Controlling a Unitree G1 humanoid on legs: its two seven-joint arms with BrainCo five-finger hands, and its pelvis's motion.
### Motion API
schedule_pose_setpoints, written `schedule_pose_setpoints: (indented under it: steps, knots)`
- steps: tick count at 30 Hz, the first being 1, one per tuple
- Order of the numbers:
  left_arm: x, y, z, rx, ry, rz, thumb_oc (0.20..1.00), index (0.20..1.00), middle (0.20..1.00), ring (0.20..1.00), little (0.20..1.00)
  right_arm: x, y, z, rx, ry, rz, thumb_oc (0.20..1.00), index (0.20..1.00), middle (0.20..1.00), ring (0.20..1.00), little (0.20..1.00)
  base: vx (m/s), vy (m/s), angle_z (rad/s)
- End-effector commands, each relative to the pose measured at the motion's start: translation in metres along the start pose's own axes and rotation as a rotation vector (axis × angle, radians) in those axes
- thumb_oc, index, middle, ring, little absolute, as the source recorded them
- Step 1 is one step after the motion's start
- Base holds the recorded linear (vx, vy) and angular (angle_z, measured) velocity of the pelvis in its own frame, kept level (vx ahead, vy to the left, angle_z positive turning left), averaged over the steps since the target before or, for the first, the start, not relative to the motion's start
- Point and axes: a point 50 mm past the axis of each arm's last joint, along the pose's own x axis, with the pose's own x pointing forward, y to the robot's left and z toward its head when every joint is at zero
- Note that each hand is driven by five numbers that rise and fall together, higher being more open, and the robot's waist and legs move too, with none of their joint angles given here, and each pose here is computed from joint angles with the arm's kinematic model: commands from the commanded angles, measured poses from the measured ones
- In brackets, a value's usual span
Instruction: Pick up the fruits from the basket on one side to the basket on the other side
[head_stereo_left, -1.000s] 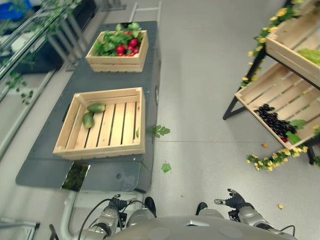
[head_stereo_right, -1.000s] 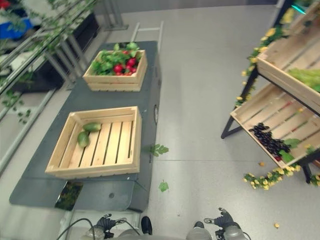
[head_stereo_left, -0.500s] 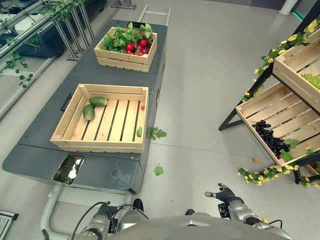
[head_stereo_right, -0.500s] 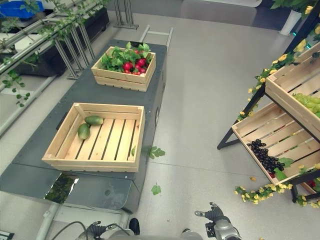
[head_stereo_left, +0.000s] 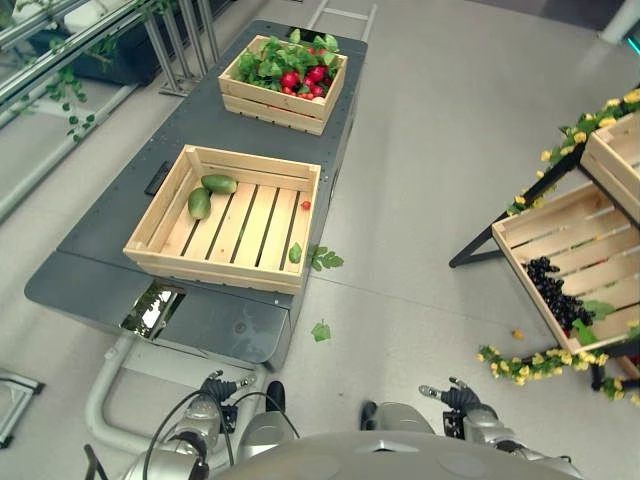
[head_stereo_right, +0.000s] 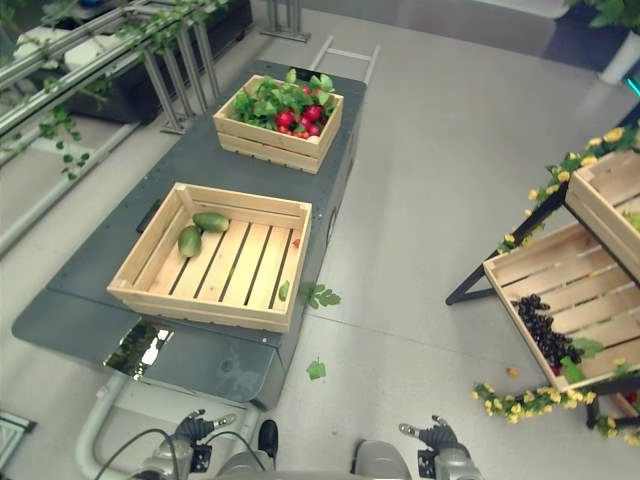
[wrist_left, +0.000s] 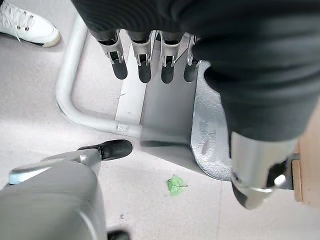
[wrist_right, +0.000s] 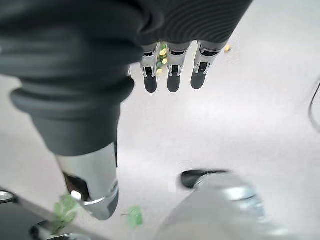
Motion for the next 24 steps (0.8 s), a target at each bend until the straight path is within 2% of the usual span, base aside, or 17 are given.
schedule_pose_setpoints:
  steps: [1, 11, 24]
  knots:
    - [0.0, -0.011, 0.006, 0.005, -0.035, -0.041, 1.0, 1.0, 1.0, 1.0, 1.0, 0.002, -0.008, 0.014, 0.037, -0.043, -0.029, 1.0, 1.0, 1.0, 1.0, 1.0, 0.08, -0.093, 1.33]
    - [-0.006, -0.024, -0.02, -0.068, 0.072, -0.117, 1.0, 1.0, 1.0, 1.0, 1.0, 0.001, -0.015, -0.004, -0.16, 0.029, -0.006, 1.0, 1.0, 1.0, 1.0, 1.0, 0.03, -0.156, 0.28]
    - [-0.014, -0.035, -0.05, -0.185, 0.208, -0.171, 1.0, 1.0, 1.0, 1.0, 1.0, 0.0, -0.023, -0.015, -0.177, 0.079, -0.007, 1.0, 1.0, 1.0, 1.0, 1.0, 0.02, -0.077, 0.15]
